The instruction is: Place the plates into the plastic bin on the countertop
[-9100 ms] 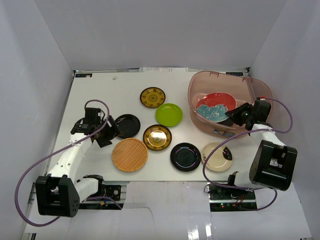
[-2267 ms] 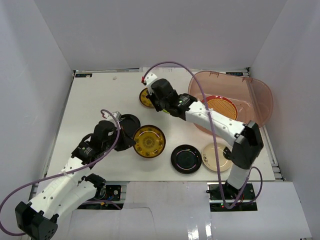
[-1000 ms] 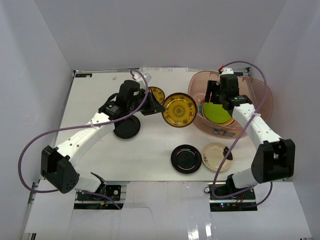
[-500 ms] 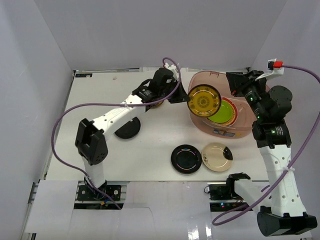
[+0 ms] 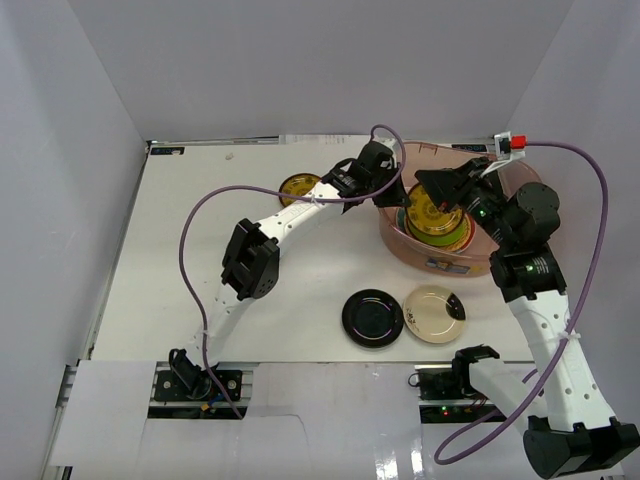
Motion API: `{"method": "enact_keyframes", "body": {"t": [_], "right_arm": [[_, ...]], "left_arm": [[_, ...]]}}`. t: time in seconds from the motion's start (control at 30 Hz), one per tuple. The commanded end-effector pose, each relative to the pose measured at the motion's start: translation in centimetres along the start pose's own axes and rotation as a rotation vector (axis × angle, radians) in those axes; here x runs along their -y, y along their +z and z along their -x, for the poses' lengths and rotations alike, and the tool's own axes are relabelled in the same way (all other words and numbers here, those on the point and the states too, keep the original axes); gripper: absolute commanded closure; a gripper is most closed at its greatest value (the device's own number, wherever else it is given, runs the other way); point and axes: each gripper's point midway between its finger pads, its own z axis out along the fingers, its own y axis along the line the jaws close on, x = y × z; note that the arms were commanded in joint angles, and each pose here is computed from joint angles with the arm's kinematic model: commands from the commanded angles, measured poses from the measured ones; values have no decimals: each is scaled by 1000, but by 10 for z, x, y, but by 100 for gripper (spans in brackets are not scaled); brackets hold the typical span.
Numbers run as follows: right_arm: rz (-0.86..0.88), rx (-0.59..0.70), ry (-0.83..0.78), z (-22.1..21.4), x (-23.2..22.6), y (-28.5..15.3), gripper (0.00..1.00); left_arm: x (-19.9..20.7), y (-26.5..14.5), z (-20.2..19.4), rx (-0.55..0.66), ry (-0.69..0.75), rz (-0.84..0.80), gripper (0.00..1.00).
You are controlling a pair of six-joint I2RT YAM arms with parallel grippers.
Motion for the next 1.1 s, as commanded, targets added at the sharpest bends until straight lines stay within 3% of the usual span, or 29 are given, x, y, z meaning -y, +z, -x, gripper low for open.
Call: {"method": "enact_keyframes", "body": {"t": [0.0, 0.13, 0.17, 0.27, 0.37, 0.4, 0.6, 0.77, 0.83, 0.87, 0.9, 0.93, 1.07], "right_arm": [[78, 54, -11, 15, -22, -6, 90], [140, 53, 28, 18, -36, -6, 90], [153, 54, 37, 19, -40, -7, 90], [164, 60, 36, 22, -44, -9, 89], [153, 61, 36, 22, -43, -11, 88], [156, 60, 35, 21, -44, -12, 87], [132, 21, 60, -5, -31, -16, 87], [105, -166, 125, -76, -12, -8, 85], [112, -230, 124, -106, -17, -9, 85], [117, -317, 129, -147, -23, -12, 83], [96, -305, 117, -146, -18, -11, 83], [111, -382, 121, -175, -26, -14, 82], [88, -454, 101, -219, -36, -5, 78]], "left_arm": [[38, -16, 24, 51, 15, -94, 99], [42, -11, 24, 57, 23, -123, 79], [43, -11, 25, 61, 25, -128, 62], [49, -14, 32, 76, 34, -148, 38], [59, -24, 45, 104, 55, -174, 29], [62, -29, 49, 111, 61, -182, 21], [51, -122, 113, 257, 99, -154, 20], [-32, -224, 108, 381, 83, 91, 21], [-73, -263, 62, 374, 29, 170, 22], [-132, -302, 21, 394, -79, 292, 23], [-135, -303, 22, 400, -81, 302, 23], [-150, -313, 4, 398, -134, 338, 24], [-219, -351, -64, 475, -309, 508, 26]]}}
